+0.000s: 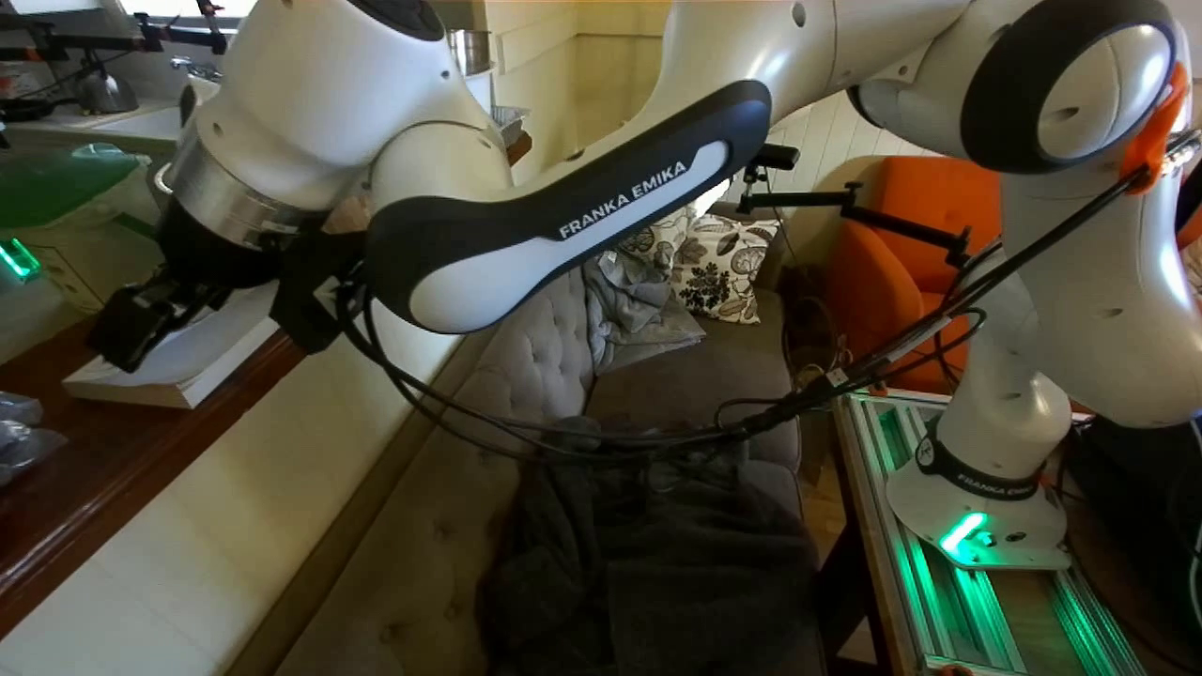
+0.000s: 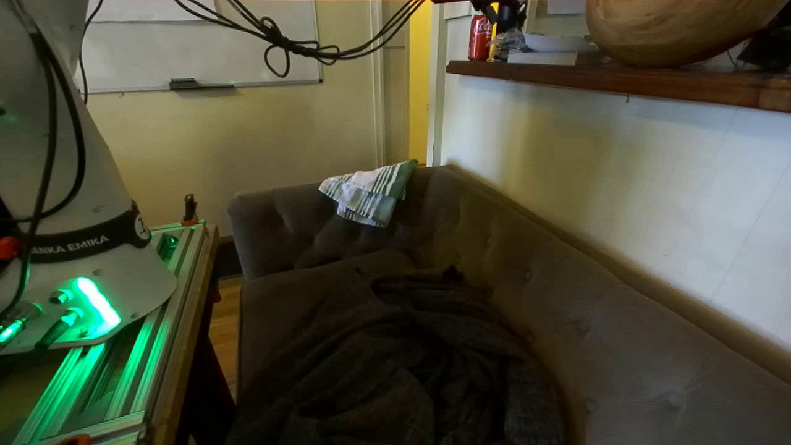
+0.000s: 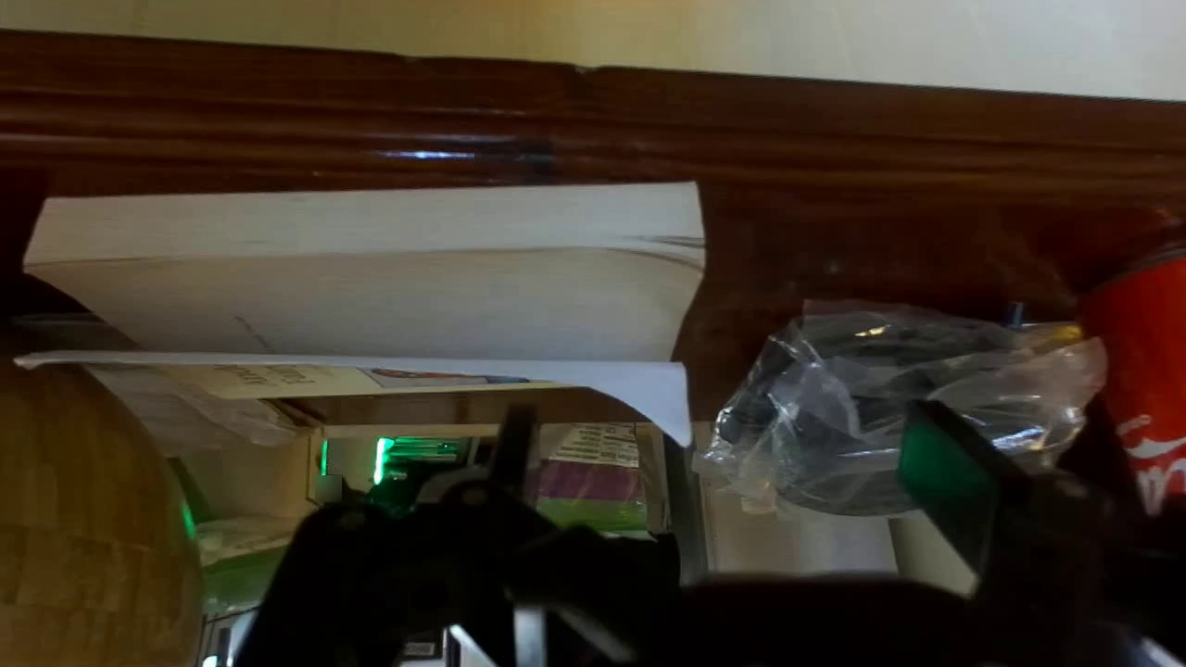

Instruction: Place the book on the arm rest

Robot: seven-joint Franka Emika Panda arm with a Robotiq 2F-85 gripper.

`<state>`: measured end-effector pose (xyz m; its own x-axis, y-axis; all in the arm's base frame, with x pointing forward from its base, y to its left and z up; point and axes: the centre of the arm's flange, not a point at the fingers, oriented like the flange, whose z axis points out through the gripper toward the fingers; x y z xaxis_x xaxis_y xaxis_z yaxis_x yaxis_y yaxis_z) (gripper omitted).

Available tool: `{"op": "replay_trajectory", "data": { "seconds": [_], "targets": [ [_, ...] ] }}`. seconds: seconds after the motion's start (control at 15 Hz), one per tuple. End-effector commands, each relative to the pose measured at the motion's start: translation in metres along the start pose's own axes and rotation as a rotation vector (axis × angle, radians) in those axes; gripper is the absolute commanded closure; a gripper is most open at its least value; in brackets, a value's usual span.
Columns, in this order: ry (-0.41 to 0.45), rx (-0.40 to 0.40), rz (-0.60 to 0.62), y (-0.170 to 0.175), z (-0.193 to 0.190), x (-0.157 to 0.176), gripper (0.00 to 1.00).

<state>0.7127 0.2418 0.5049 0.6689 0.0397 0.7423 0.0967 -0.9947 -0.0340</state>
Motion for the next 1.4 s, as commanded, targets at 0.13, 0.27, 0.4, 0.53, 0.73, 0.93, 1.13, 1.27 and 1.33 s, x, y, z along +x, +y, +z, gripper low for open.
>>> {"op": "replay_trajectory", "data": {
  "seconds": [0.13,0.27,0.4,0.53,0.73,0.93,1.13,1.27,1.33],
  "targets": [
    [0.029,-0.01,0.061,-0.003,0.026,0.04,0.0],
    [0.027,-0.046,0.092,-0.001,0.028,0.05,0.0],
    [0.009,-0.089,0.102,0.004,0.033,0.053,0.0],
    [0.002,-0.094,0.093,0.011,0.038,0.057,0.0],
    [-0.106,-0.131,0.057,0.013,0.04,0.062,0.0],
    [-0.167,-0.186,0.019,0.015,0.034,0.071,0.0],
    [-0.159,-0.193,0.027,0.022,0.019,0.05,0.0],
    [-0.153,-0.191,0.027,0.021,0.014,0.055,0.0],
    [-0.136,-0.203,0.04,0.02,0.015,0.05,0.0]
  ]
}}
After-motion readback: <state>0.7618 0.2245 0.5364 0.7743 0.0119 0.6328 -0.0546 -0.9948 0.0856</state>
